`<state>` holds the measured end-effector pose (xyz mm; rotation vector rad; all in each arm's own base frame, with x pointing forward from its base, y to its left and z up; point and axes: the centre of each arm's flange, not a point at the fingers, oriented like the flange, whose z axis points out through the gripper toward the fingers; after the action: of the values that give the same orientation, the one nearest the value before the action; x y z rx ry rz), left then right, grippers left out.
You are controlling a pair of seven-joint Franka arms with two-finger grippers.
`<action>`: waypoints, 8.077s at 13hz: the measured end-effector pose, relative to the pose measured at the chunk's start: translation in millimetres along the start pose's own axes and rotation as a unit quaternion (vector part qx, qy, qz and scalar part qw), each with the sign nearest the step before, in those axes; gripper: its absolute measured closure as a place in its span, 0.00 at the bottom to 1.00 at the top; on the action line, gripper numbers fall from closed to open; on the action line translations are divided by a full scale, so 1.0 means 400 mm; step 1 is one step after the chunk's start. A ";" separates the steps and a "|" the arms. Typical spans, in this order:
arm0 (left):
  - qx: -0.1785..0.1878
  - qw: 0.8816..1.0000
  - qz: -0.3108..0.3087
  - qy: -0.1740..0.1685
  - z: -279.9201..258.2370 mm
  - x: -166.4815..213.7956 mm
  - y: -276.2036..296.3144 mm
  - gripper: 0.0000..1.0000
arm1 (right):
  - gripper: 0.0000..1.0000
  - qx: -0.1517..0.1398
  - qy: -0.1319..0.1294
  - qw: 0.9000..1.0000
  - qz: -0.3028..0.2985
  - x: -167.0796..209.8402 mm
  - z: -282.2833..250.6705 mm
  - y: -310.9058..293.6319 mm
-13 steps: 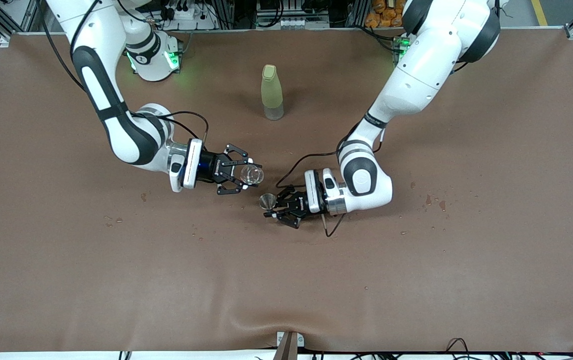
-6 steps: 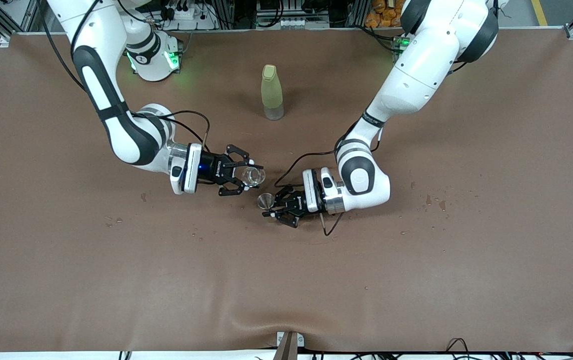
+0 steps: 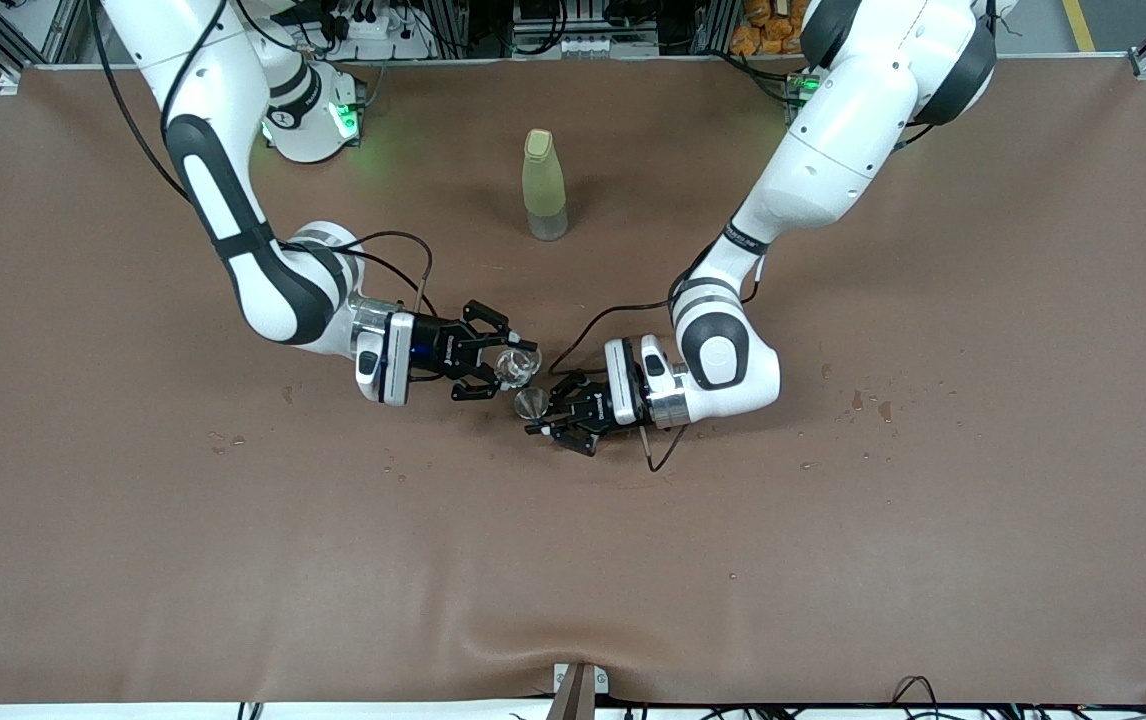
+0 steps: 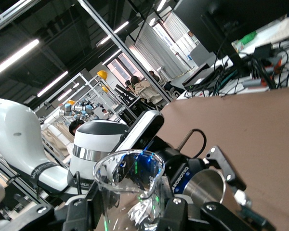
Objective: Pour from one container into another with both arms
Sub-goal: 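Tilt the glass cup with the right gripper over the jigger, then pour the liquid from the glass cup into the steel jigger, then tilt the glass cup upright and move both grippers apart, then lower the glass cup and steel jigger onto the table, then open both grippers and lift them off the cup and jigger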
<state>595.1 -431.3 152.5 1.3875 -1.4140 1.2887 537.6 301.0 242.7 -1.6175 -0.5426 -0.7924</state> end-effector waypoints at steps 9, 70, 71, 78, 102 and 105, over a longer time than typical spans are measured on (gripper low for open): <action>0.005 1.000 -0.005 0.000 0.004 0.000 0.003 0.79 | 0.50 0.003 -0.011 0.995 0.104 -0.016 0.032 -0.018; 0.027 0.999 -0.022 -0.007 -0.209 -0.045 -0.147 0.79 | 0.50 -0.124 -0.042 0.967 0.219 0.221 -0.235 0.150; 0.015 1.000 -0.021 0.000 -0.264 -0.058 -0.171 0.79 | 0.50 -0.133 -0.053 0.978 0.153 0.238 -0.323 0.191; -0.091 0.995 -0.038 0.000 -0.761 -0.135 -0.296 0.79 | 0.50 -0.067 -0.099 0.976 -0.180 0.164 -0.940 0.420; -0.128 0.989 -0.075 -0.014 -1.215 -0.431 -0.137 0.19 | 0.00 0.012 -0.106 0.940 -0.324 -0.121 -1.297 0.565; -0.132 0.988 -0.070 -0.032 -1.270 -0.438 -0.136 0.11 | 0.00 -0.005 -0.147 0.942 -0.301 -0.015 -1.375 0.548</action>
<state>605.1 105.5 94.1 1.3314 -1.4442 0.9362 583.6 -279.1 134.1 -1.6022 -1.2898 -0.9965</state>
